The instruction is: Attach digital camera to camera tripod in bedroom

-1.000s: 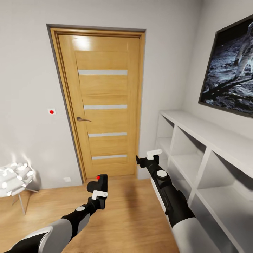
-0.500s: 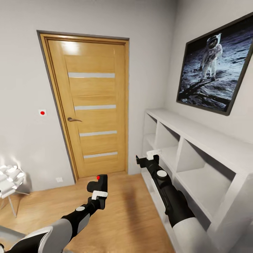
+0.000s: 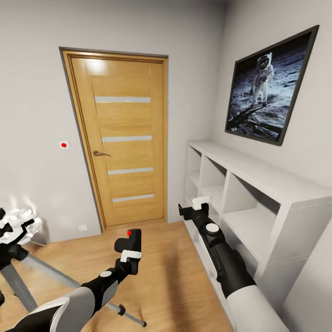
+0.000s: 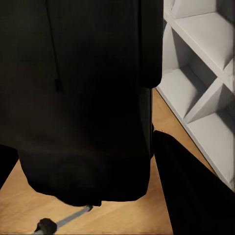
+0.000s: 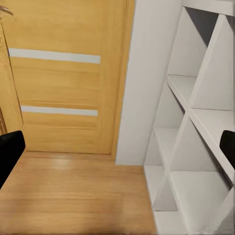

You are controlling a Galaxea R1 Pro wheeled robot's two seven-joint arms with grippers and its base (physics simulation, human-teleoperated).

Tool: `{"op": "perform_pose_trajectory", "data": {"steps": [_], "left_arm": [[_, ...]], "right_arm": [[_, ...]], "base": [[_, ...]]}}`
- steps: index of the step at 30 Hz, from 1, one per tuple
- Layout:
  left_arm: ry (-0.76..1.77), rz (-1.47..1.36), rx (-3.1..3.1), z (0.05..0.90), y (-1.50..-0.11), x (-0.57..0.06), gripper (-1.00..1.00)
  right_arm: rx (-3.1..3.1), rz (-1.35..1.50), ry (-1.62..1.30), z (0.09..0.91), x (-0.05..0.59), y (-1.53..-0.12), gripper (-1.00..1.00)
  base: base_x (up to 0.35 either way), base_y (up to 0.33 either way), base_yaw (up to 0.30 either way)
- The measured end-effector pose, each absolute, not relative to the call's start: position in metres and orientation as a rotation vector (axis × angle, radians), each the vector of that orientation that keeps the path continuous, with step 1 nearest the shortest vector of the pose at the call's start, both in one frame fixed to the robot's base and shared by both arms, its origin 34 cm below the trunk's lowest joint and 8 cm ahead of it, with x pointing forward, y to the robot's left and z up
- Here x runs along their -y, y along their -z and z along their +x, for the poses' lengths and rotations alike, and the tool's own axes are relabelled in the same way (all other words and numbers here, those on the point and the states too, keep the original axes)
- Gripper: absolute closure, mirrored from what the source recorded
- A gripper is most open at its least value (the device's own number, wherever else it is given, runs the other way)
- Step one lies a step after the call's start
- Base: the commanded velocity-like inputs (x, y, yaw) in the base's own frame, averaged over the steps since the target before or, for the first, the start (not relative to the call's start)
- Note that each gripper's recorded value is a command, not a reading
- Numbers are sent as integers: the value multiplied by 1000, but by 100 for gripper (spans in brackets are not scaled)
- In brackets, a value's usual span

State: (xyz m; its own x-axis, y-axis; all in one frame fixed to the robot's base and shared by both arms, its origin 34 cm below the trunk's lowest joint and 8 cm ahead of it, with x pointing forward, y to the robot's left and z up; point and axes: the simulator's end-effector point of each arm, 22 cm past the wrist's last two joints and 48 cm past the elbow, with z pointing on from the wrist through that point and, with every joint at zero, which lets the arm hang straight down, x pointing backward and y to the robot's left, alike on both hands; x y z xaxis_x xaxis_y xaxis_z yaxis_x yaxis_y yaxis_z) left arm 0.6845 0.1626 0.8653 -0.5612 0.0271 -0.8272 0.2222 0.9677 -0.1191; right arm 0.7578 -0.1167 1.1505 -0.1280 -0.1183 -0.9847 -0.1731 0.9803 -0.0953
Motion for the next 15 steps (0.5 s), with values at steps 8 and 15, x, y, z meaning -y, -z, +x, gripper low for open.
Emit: {"op": "perform_pose_trajectory", "data": {"steps": [8,15], "left_arm": [[259,175,-2156,685,-865,-163,100],[259,174,-2156,685,-865,-163,100]], "right_arm": [[-1703,-220,-48,758,117,-1150,-100],[-1703,-219,-48,758,116,-1151,-100]], "base": [[-348,0,20],[-348,0,211]]}}
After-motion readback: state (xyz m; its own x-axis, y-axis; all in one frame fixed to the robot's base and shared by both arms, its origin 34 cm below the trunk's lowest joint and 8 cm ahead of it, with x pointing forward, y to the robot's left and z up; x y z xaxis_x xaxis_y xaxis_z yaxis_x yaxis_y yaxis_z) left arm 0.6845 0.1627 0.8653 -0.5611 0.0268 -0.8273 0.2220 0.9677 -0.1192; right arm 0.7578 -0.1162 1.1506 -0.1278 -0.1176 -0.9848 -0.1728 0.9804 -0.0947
